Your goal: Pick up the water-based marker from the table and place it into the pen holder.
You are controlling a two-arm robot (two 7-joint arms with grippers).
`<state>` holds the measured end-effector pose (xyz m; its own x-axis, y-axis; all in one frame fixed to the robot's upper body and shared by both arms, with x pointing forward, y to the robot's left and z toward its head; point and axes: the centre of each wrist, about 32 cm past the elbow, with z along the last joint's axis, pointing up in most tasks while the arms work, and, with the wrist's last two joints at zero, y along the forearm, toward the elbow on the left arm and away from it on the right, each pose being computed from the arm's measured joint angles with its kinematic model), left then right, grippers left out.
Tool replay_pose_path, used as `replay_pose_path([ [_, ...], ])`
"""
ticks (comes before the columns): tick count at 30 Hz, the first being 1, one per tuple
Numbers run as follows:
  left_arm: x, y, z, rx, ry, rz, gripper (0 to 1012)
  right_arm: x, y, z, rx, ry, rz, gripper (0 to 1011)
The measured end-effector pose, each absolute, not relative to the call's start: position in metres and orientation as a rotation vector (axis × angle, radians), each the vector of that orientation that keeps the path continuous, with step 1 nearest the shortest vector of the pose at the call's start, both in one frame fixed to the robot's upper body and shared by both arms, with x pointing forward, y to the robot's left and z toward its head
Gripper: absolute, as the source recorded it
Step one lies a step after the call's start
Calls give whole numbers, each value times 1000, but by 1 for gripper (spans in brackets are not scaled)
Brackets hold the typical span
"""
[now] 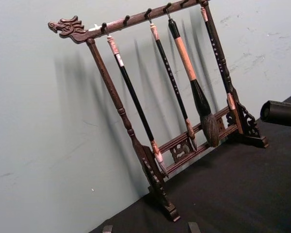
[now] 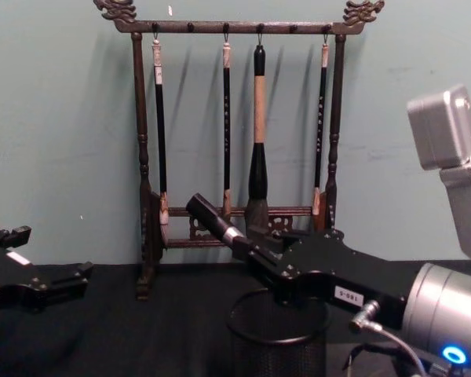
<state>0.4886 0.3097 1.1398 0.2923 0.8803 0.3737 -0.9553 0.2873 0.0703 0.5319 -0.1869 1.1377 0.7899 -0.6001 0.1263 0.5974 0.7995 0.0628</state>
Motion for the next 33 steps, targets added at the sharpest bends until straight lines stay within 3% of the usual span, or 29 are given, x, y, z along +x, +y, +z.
replay_pose_path([
  [16,489,310,1140,304,-285,1248,1009,531,-187,1137,16,-136,-646,201],
  [23,489,310,1140,304,-285,1248,1009,531,-187,1137,16,-136,-647,375],
  [25,489,310,1140,304,-285,1248,1009,531,-187,1137,17,-136,-647,478],
  [27,489,310,1140,304,-285,1248,1009,531,-187,1137,17,-136,-647,498],
  [28,489,310,1140,304,-285,1248,1009,531,-187,1137,17,-136,-647,580],
  [30,489,310,1140,304,-285,1248,1009,531,-187,1137,17,-136,-647,621],
  [31,489,310,1140,304,-285,1248,1009,531,-187,1137,17,-136,-647,702],
  [33,489,310,1140,304,-285,1248,1009,531,-187,1137,17,-136,-647,720],
])
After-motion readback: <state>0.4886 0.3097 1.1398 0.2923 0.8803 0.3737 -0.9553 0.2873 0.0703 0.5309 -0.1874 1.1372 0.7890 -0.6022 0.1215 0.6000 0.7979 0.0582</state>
